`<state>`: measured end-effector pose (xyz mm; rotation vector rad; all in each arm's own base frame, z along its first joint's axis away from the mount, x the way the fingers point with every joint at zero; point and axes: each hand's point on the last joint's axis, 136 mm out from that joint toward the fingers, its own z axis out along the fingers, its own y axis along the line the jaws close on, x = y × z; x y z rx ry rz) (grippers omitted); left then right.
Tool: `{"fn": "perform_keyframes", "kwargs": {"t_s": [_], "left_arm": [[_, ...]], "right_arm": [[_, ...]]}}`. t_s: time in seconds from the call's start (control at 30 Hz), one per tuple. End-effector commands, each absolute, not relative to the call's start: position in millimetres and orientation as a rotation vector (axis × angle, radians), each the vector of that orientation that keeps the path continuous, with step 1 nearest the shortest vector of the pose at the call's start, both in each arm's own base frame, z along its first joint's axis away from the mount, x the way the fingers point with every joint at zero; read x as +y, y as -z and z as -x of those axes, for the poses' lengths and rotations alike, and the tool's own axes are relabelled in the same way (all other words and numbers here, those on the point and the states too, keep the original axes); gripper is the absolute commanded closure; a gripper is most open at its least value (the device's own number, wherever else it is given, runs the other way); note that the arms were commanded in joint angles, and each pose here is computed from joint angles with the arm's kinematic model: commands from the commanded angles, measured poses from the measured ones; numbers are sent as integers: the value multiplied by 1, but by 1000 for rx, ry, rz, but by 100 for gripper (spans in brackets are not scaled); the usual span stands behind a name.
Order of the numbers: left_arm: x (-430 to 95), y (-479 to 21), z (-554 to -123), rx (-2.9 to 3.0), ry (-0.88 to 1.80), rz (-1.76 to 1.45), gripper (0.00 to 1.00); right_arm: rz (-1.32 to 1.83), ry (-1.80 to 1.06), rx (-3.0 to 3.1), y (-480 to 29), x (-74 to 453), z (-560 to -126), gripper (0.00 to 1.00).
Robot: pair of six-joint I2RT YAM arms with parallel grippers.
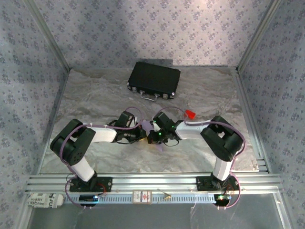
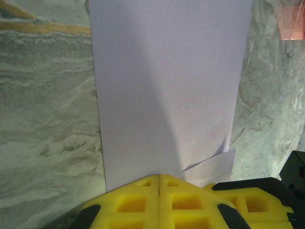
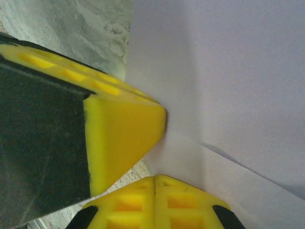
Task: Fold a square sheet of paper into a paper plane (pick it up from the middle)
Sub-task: Third fold the triangle at the center of the table.
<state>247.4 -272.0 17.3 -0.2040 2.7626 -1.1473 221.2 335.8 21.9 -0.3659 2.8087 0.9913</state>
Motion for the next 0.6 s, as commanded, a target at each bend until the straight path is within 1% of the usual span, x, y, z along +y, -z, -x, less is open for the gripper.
{"fn": "perform_keyframes", "kwargs": {"t_s": [0.0, 0.37, 0.57], "left_arm": [[-253, 14, -232, 2875, 1017, 253, 98], [-252, 18, -231, 2886, 1009, 259, 98], [-253, 18, -232, 2884, 1012, 263, 98]], "right_arm": [[369, -938, 2860, -15, 315, -203, 95], [340, -886, 2909, -4, 266, -164, 94], [313, -846, 2916, -1, 246, -155, 94]]}}
